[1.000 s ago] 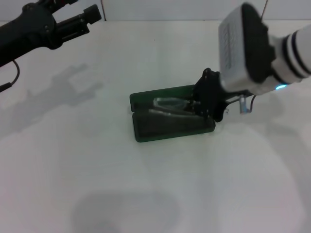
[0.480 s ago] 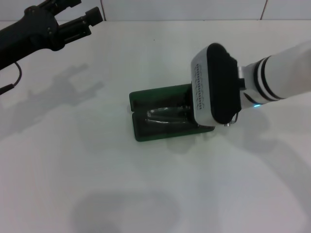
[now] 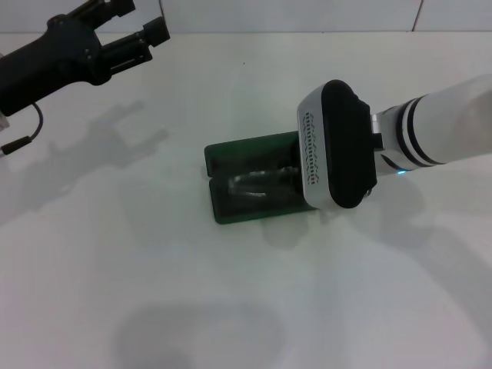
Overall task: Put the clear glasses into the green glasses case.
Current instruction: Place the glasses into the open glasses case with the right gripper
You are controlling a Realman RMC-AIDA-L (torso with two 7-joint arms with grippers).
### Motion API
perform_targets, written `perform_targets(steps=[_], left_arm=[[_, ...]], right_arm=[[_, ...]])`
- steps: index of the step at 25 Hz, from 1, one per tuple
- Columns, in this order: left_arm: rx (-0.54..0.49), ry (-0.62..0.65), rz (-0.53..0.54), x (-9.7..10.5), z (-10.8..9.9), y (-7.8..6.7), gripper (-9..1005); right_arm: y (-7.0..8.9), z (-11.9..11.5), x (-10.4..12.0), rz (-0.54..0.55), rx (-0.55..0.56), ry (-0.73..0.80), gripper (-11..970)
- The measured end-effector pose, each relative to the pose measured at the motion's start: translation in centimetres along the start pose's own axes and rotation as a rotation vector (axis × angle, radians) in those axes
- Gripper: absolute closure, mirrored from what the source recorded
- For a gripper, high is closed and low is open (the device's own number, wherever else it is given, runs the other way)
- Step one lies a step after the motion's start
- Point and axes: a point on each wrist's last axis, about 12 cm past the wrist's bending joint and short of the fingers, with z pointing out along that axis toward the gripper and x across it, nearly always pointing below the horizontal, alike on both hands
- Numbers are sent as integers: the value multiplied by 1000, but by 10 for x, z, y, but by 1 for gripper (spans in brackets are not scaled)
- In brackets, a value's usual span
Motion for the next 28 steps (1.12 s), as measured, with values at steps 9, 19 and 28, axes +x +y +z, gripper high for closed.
perform_targets(steps=[9, 19, 28], left_arm=[[-2, -2, 6, 0, 0, 0, 122], [-9, 3, 12, -2, 2, 3, 122], [1, 18, 19, -3, 9, 3, 122]], right_arm=[[5, -4, -3, -16, -17, -8, 707], [10, -7, -1, -5, -5, -19, 629], [15, 1, -4, -19, 1, -26, 631]])
